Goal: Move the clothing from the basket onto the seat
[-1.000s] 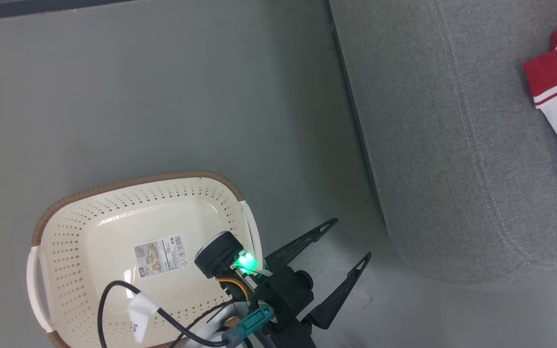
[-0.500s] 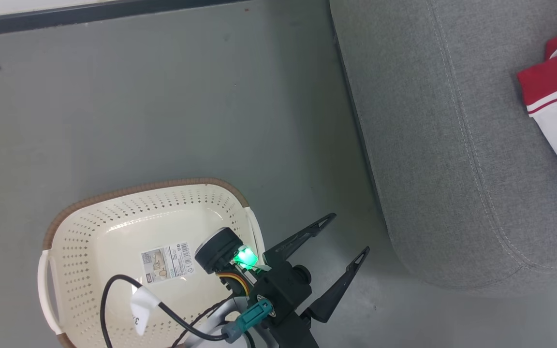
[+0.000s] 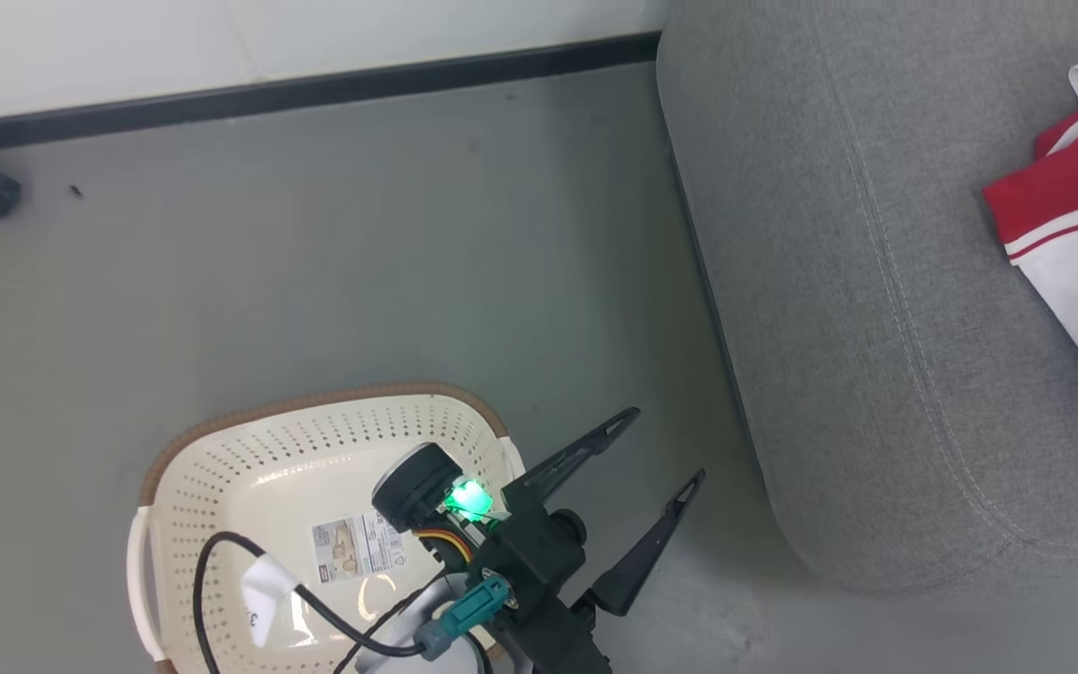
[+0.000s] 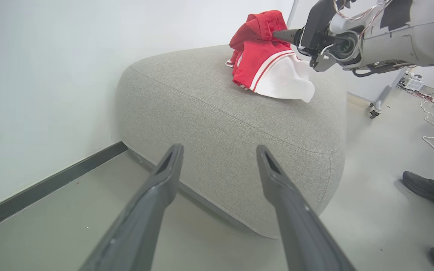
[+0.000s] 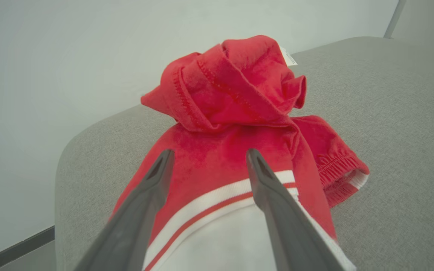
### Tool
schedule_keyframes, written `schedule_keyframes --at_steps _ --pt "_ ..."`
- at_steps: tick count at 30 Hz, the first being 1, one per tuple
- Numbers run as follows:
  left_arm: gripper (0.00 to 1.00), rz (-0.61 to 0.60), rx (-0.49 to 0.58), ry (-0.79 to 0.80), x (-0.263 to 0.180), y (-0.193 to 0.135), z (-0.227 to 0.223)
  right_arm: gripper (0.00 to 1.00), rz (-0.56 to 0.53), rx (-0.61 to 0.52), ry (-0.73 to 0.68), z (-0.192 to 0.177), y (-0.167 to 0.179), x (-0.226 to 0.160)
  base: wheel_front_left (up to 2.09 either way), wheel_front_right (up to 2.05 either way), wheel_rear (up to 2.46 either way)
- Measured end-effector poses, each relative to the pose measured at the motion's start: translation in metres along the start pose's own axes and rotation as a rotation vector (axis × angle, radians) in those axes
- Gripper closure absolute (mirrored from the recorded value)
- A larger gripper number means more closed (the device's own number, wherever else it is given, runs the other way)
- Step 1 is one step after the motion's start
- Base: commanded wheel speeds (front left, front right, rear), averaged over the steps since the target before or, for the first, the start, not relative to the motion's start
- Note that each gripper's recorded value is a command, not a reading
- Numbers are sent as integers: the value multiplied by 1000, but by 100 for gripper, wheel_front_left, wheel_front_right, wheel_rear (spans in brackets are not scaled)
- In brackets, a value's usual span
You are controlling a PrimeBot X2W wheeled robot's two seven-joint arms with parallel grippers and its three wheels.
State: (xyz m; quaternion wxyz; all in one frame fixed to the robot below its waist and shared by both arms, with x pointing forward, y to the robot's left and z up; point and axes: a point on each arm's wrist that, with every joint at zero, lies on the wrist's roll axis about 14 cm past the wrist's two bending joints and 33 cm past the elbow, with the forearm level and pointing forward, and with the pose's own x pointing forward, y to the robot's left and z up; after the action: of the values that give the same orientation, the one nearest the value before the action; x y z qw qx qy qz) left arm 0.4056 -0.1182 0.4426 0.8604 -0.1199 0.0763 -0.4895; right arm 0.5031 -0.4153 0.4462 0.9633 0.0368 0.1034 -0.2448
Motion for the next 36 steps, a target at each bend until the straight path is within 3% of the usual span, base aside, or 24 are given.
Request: schedule_keyframes --at_steps 5,18,36 --pt "0 62 27 -38 -8 9 15 0 49 -16 -10 0 13 -13 0 0 0" --pt "0 285 37 -101 -51 32 40 0 266 -16 -30 -11 83 -61 0 0 0" --pt "0 652 64 -133 -145 76 55 0 525 2 -126 -4 159 -147 0 0 0"
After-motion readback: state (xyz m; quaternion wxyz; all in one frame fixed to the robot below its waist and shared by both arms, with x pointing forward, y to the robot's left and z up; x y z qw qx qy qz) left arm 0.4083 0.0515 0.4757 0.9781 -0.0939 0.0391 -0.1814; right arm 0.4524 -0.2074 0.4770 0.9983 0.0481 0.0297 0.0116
